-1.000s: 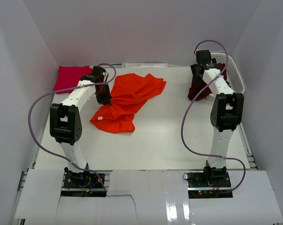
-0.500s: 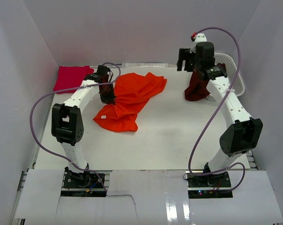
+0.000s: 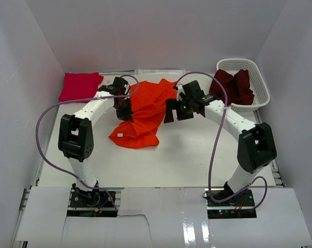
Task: Fold and stack the t-shirts
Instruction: Flatten out the tshirt
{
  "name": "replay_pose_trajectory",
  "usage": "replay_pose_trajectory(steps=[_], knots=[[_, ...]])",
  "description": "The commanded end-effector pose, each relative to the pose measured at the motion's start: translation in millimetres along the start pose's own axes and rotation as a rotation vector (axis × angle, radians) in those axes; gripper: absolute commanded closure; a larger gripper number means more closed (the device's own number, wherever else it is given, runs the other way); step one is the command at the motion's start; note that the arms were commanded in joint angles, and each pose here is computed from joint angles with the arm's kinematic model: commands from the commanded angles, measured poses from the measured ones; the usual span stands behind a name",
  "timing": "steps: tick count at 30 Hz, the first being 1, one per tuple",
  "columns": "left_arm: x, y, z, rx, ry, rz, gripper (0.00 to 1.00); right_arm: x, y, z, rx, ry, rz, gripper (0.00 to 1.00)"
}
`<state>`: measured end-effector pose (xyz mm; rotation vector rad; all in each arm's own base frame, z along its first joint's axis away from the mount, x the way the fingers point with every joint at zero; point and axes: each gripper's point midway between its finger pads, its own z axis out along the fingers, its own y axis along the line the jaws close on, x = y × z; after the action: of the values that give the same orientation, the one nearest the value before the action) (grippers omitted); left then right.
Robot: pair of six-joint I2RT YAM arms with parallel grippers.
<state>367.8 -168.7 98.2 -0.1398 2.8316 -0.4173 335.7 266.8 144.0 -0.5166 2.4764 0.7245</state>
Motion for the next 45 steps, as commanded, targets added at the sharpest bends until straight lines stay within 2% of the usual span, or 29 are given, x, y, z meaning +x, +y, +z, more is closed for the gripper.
replay_pose_trajectory(steps=[1, 2, 7, 9, 15, 19, 21, 22, 23, 24, 27, 31, 38, 39, 41, 45], knots=[[38.4, -13.5, -6.4, 0.051, 0.042, -0.013, 1.00, 29.6, 32.2, -18.6, -0.143, 0.010, 0.113, 0.08], [36.6, -17.2, -6.3, 0.068, 0.036, -0.019, 1.00, 36.4, 35.2, -19.6, -0.164, 0.012, 0.108, 0.08], [80.6, -8.0, 11.9, 0.074, 0.119, -0.064, 1.00, 61.8, 56.5, -14.2, -0.259, -0.004, 0.225, 0.07], [89.9, -8.3, 15.6, 0.072, 0.143, -0.058, 1.00, 69.3, 50.1, -7.2, -0.237, -0.005, 0.251, 0.07], [113.8, -13.3, 23.0, 0.067, 0.204, -0.045, 1.00, 56.3, 31.9, 19.0, -0.140, -0.053, 0.252, 0.09], [123.0, -18.8, 22.9, 0.077, 0.224, -0.038, 1.00, 59.1, 29.7, 46.2, -0.148, -0.007, 0.286, 0.18], [126.0, -22.5, 21.3, 0.089, 0.224, -0.027, 0.95, 59.8, 30.3, 55.7, -0.154, 0.002, 0.287, 0.20], [125.0, -23.6, 20.2, 0.091, 0.215, -0.020, 0.88, 60.3, 28.9, 62.9, -0.139, 0.010, 0.287, 0.25], [124.2, -25.2, 16.0, 0.097, 0.201, -0.013, 0.74, 62.5, 26.7, 66.5, -0.126, 0.017, 0.286, 0.26], [122.7, -25.4, 13.8, 0.100, 0.190, -0.004, 0.66, 64.1, 26.0, 69.5, -0.114, 0.021, 0.283, 0.27], [120.2, -25.9, 9.1, 0.105, 0.169, 0.007, 0.53, 66.3, 17.7, 76.7, -0.078, 0.018, 0.281, 0.30], [122.2, -24.6, 10.4, 0.099, 0.181, 0.005, 0.51, 65.9, 10.2, 80.7, -0.043, 0.005, 0.277, 0.47], [119.8, -23.0, 10.5, 0.084, 0.176, 0.011, 0.51, 63.4, -1.4, 79.7, 0.023, -0.026, 0.268, 0.50], [119.3, -23.3, 10.3, 0.085, 0.175, 0.012, 0.51, 63.0, -3.1, 79.9, 0.027, -0.033, 0.268, 0.54], [118.3, -23.7, 9.7, 0.084, 0.174, 0.015, 0.51, 65.1, -6.7, 84.0, 0.035, -0.038, 0.266, 0.80], [116.6, -24.3, 8.1, 0.079, 0.171, 0.019, 0.51, 63.2, -2.7, 88.9, 0.001, -0.047, 0.257, 0.85]])
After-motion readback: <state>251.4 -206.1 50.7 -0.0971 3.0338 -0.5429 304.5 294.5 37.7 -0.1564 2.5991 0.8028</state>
